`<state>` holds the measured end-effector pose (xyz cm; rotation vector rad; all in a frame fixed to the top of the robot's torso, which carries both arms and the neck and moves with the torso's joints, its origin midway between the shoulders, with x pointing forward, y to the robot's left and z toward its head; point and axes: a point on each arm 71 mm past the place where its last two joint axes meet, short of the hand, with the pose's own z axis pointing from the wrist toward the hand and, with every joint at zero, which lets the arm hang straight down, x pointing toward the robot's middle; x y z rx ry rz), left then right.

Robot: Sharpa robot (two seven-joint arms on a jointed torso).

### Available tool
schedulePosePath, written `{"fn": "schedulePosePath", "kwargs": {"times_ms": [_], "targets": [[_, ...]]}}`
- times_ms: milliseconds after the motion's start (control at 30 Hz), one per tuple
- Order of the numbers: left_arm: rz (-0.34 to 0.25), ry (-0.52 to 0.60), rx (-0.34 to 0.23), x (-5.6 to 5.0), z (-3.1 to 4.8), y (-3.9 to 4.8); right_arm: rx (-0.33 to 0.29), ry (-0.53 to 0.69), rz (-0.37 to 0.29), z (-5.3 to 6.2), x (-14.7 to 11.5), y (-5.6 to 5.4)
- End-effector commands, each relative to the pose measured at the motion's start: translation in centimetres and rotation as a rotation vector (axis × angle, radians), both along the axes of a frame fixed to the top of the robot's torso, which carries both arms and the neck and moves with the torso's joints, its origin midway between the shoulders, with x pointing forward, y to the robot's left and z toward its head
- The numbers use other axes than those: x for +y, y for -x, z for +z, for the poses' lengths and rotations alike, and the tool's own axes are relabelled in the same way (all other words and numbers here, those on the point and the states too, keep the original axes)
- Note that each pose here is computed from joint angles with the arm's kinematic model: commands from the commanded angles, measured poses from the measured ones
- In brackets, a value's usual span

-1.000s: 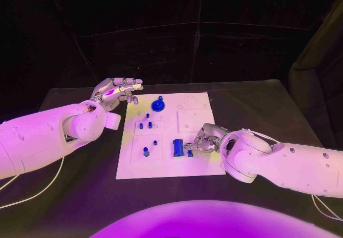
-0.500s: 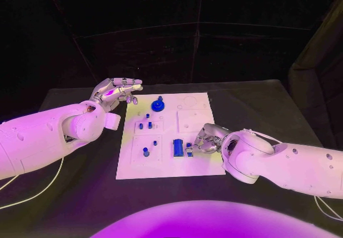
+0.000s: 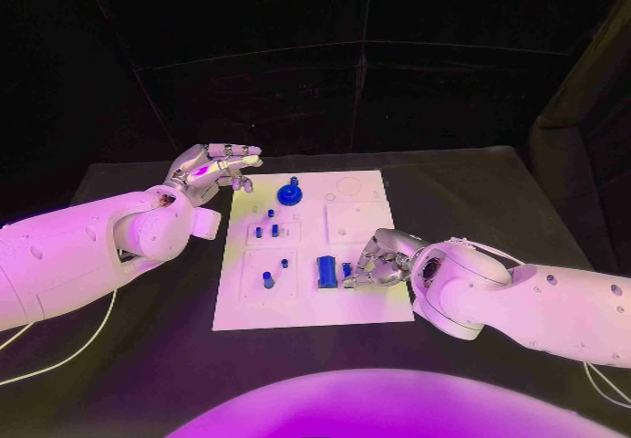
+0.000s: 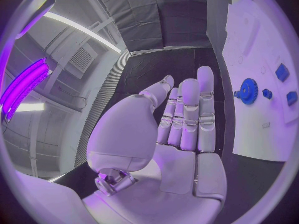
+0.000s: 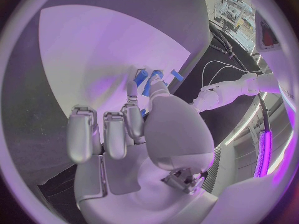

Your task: Assemble the parts on the task board

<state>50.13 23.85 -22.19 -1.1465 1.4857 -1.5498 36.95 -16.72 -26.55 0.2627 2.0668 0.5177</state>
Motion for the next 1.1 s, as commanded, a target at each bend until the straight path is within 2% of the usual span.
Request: {"fn": "schedulePosePath", "kwargs": {"times_ms": [33, 400, 733, 900, 1000, 1100], "targets": [[-0.011, 0.009, -0.002, -0.1, 0.12, 0.01, 0.003, -0.002, 0.021, -0.1, 0.0, -0.1], [-0.013, 0.009, 0.0, -0.2, 0.12, 0.02, 0.018, 0.029, 0.001, -0.9, -0.2, -1.1], [-0.013, 0.009, 0.0, -0.2, 0.11, 0.01, 0.006, 0.015, 0.02, -0.9, 0.2, -1.2], [-0.011, 0.008, 0.0, -0.1, 0.11, 0.01, -0.08, -0.136, 0.03, 0.0, 0.5, -1.3], [-0.01, 0.008, -0.001, -0.1, 0.11, 0.0, -0.116, -0.249, 0.037, 0.5, 0.4, -1.4], [-0.008, 0.008, -0.003, -0.1, 0.13, 0.0, -0.128, -0.391, 0.046, 0.8, 0.2, -1.7]]}}
